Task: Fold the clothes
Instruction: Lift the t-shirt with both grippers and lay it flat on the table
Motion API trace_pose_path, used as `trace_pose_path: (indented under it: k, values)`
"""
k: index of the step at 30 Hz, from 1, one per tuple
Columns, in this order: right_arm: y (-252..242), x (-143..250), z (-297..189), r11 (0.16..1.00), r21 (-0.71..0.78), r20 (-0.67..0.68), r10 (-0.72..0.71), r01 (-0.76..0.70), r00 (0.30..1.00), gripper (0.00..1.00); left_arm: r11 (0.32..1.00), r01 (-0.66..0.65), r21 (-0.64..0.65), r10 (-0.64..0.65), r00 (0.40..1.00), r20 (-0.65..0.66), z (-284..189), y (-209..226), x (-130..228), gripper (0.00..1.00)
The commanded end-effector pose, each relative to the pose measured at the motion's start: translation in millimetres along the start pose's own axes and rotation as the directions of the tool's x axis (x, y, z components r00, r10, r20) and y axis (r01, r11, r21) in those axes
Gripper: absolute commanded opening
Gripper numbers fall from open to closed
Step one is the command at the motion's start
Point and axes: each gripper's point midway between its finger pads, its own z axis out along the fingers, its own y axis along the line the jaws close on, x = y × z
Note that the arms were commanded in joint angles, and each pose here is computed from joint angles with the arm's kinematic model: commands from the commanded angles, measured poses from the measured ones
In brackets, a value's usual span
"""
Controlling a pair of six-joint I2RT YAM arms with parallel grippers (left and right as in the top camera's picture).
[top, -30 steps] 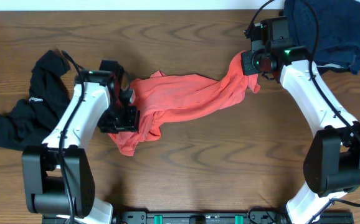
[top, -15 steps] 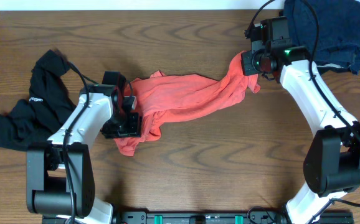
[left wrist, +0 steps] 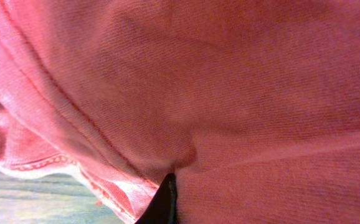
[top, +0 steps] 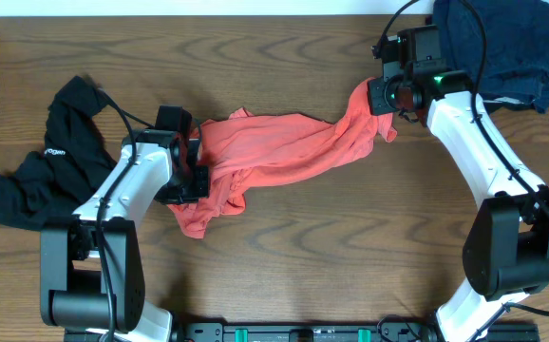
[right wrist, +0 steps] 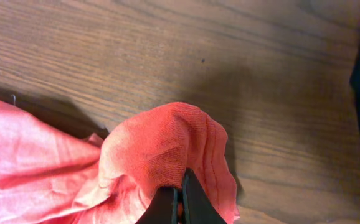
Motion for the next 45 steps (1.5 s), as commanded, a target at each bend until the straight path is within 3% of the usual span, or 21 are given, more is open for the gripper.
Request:
trace_pose_path:
  k: [1,7,12,16,23,36,41,45]
  values:
    - [0,-18,-16,1.000,-0.003,0.060,-0.014,0.015,0.998,0.01,0.997,0.060,-0.055,-0.057,0.997,0.054,-18,10,-17,0.06]
    - [-5,-44,-65,0.998,0.052,0.159,-0.036,0.028,0.987,0.01,0.987,0.129,-0.094,-0.101,0.959,0.264,-100,27,-57,0.06]
    - [-13,-55,-117,0.996,0.090,0.244,-0.033,0.012,0.969,0.01,0.975,0.215,-0.057,-0.157,0.848,0.507,-188,40,-81,0.06]
    - [-22,-59,-162,0.993,0.116,0.312,-0.024,-0.013,0.950,0.01,0.967,0.254,-0.029,-0.178,0.750,0.637,-245,52,-77,0.06]
    - [-46,-57,-245,0.975,0.201,0.449,-0.006,-0.094,0.893,0.01,0.942,0.334,-0.026,-0.178,0.564,0.807,-326,71,-47,0.06]
    - [-27,-11,-356,0.971,0.212,0.579,-0.033,-0.112,0.815,0.01,0.949,0.298,0.103,-0.171,0.213,0.962,-432,65,36,0.06]
    - [-34,1,-424,0.939,0.263,0.712,-0.033,-0.223,0.701,0.01,0.954,0.268,0.136,-0.177,0.136,0.975,-449,62,64,0.06]
    - [-25,7,-478,0.939,0.257,0.795,-0.071,-0.229,0.602,0.01,0.963,0.221,0.152,-0.181,0.121,0.976,-453,54,74,0.06]
